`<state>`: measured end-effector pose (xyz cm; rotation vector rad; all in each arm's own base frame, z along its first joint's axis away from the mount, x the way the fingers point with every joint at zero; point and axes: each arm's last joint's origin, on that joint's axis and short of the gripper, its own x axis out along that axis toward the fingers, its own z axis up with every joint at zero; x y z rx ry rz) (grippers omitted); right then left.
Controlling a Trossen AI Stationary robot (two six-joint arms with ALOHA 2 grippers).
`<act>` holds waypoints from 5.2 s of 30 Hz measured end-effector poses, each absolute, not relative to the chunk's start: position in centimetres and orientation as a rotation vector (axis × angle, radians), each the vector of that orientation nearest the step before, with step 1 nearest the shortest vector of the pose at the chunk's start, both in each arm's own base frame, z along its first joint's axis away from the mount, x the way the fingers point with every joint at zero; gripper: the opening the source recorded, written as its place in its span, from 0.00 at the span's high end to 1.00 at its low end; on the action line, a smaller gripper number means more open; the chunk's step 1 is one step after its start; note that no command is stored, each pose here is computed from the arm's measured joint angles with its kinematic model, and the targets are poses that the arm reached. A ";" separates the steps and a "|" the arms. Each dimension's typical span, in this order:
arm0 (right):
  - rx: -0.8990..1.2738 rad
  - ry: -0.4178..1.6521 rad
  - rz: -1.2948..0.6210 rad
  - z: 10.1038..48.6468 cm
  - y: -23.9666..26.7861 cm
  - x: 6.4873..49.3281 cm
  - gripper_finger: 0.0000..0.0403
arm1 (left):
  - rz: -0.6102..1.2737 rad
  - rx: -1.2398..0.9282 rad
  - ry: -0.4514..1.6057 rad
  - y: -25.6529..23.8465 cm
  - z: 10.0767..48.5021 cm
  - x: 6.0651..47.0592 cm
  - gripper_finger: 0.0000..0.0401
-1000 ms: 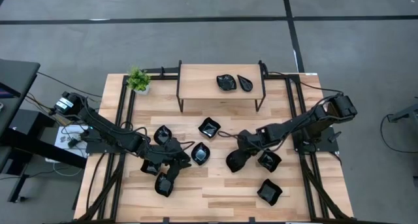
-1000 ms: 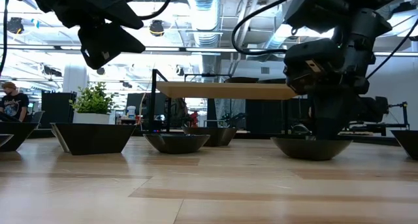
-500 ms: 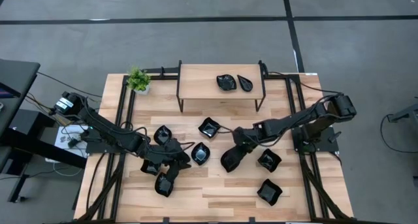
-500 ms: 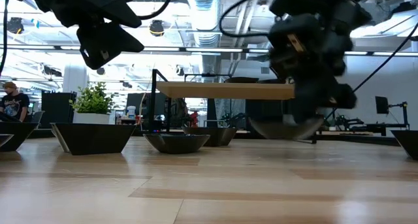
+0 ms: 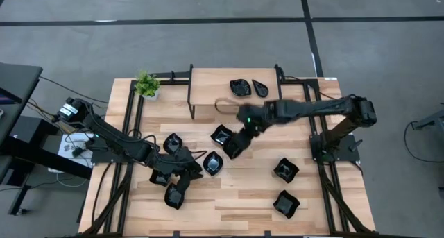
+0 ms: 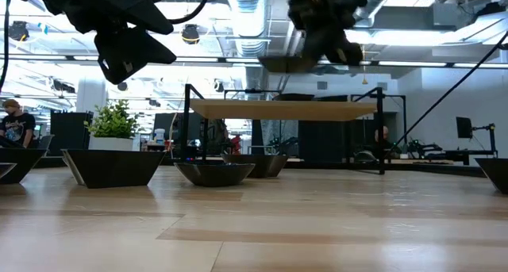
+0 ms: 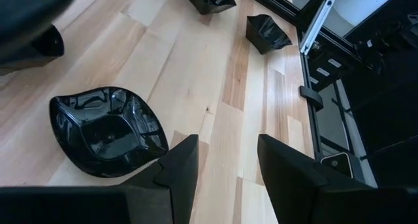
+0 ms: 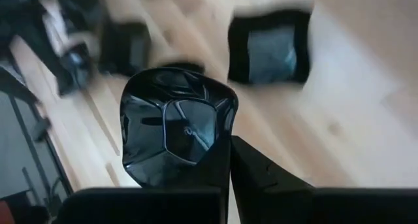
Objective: Pick & Place Mini shaped plates
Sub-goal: Stack the black leaf shaped plate on top of the black leaf shaped plate on the shelf
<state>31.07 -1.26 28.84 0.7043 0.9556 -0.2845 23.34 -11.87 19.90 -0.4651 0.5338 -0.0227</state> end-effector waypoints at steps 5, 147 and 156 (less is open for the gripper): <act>0.626 0.857 -0.297 34.5 -4.8 30.8 1.00 | -0.003 -0.464 0.527 -11.5 19.9 23.5 0.60; 0.017 0.795 -0.060 46.5 -15.6 28.5 0.80 | 0.136 -0.607 0.469 -6.0 20.8 25.1 0.60; 0.154 0.880 0.022 47.3 -9.7 27.4 0.80 | 0.054 -0.569 0.505 -6.1 21.0 24.8 0.60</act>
